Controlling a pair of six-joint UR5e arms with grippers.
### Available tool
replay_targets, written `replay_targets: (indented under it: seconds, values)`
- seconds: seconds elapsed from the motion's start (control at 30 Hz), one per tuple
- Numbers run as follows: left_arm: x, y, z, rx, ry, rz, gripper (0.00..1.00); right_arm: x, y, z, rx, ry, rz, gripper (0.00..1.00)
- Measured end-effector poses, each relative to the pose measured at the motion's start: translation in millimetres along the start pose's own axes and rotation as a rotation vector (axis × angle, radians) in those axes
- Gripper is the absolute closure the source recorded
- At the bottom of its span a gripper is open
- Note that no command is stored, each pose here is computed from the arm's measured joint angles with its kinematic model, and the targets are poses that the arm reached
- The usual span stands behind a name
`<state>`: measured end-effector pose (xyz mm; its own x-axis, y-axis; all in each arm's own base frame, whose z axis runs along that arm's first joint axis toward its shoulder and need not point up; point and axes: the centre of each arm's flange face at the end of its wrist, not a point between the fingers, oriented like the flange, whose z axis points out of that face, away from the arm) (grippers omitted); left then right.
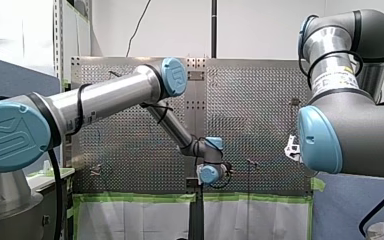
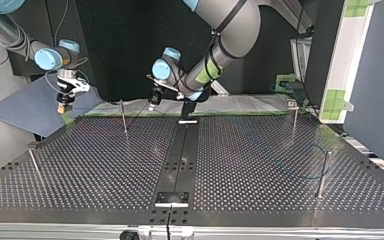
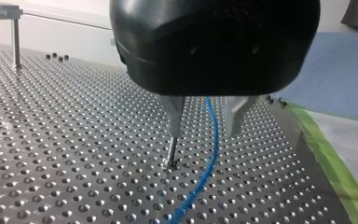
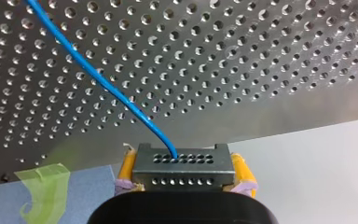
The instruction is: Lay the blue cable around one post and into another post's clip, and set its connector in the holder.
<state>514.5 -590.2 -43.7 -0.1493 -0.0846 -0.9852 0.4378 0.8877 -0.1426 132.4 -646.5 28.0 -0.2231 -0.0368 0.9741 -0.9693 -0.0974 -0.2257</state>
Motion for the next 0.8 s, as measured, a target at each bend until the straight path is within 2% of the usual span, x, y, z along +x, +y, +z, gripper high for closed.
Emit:
replay_targets:
  seconds: [0.27,0.67,0.8]
  values:
    - [3,-11.8,-6,0.003,0.007,0.038,0.00,-3,-5.0,-1.5,0.007,-0.011,-0.002,1.00]
    - [8,-27.4,-18,0.022,0.032,0.059,0.00,-4,-17.8,-1.6,0.031,-0.002,-0.004,1.00]
    - [-1,-32.5,-23,0.030,0.016,0.061,0.00,-5,-18.9,-1.7,0.033,-0.002,-0.004,1.00]
